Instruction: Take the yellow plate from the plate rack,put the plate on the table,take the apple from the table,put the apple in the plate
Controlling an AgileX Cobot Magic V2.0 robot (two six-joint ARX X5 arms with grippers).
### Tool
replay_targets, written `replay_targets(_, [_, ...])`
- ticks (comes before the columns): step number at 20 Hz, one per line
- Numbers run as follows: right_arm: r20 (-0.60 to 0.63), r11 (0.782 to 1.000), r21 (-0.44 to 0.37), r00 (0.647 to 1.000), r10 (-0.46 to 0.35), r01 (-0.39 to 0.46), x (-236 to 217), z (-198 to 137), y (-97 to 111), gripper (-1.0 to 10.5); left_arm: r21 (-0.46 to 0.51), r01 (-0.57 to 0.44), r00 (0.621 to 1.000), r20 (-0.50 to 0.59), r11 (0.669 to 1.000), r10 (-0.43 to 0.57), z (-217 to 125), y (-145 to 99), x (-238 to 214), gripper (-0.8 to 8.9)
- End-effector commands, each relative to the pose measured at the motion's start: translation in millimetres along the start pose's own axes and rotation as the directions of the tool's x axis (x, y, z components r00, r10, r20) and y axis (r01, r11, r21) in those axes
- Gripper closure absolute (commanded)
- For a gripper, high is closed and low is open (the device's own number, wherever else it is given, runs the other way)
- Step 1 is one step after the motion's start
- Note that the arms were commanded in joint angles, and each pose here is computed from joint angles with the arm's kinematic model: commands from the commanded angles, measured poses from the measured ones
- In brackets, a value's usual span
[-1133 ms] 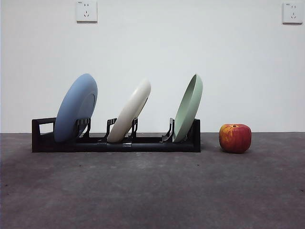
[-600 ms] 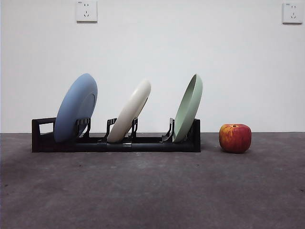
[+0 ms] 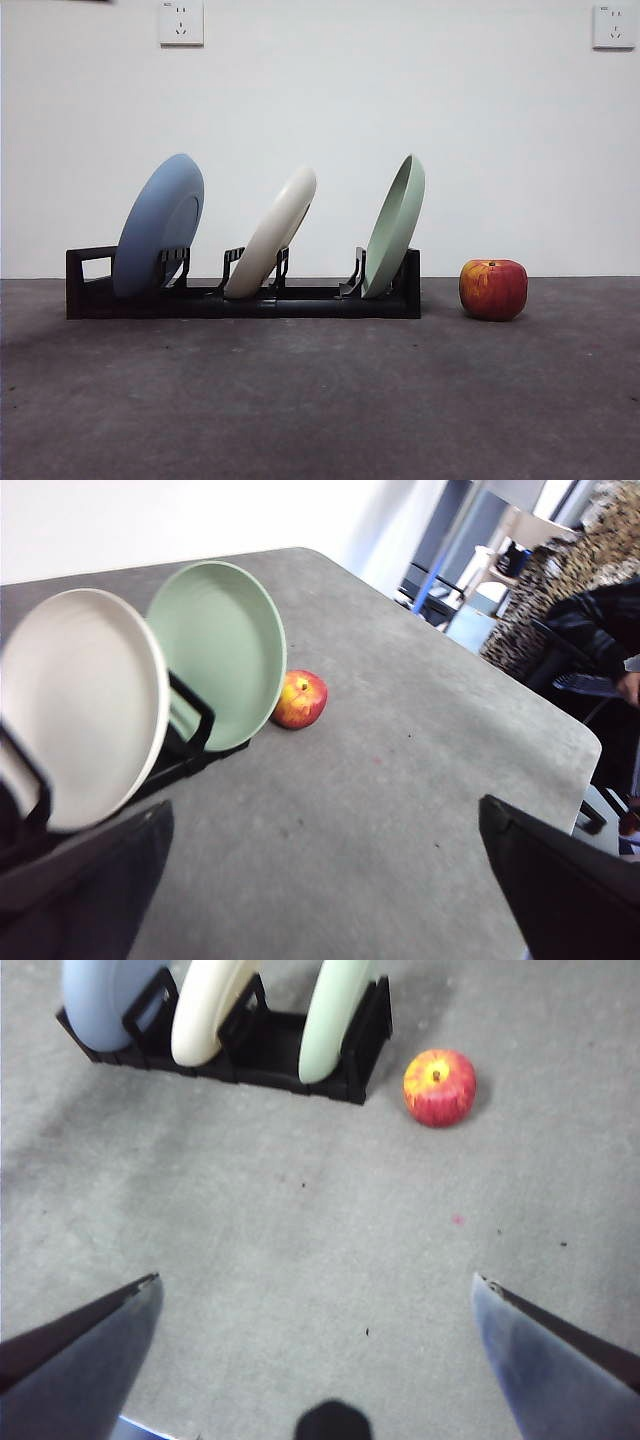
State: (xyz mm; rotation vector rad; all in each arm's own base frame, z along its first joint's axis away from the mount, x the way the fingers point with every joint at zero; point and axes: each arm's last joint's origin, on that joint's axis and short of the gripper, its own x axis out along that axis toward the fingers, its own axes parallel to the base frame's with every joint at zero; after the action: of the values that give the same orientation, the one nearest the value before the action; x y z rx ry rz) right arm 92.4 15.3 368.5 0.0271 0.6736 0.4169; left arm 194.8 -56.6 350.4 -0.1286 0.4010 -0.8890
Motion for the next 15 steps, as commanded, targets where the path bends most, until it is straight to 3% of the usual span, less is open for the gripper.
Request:
replay_targets(1, [-0.008,1.000,0.001,1.000,0.005,-0.005,3,2,-1,4.0,0.059,-0.009,1.000,0.003,0.998,0.009,4,11,30,2.40])
replay_targets(10, [-0.045,1.000,0.014,0.999,0.008,-0.008,13,6,-5,4.0,0.277,-0.148,0.970,-0.145,0.950,0.193,23,50,150,2.40])
replay_targets(15, [-0.054,1.000,0.018,0.998,0.009,-0.008,15,7,-6,4.1,0.306,-0.165,0.957,-0.180,0.938,0.227,18,72,192,2.41])
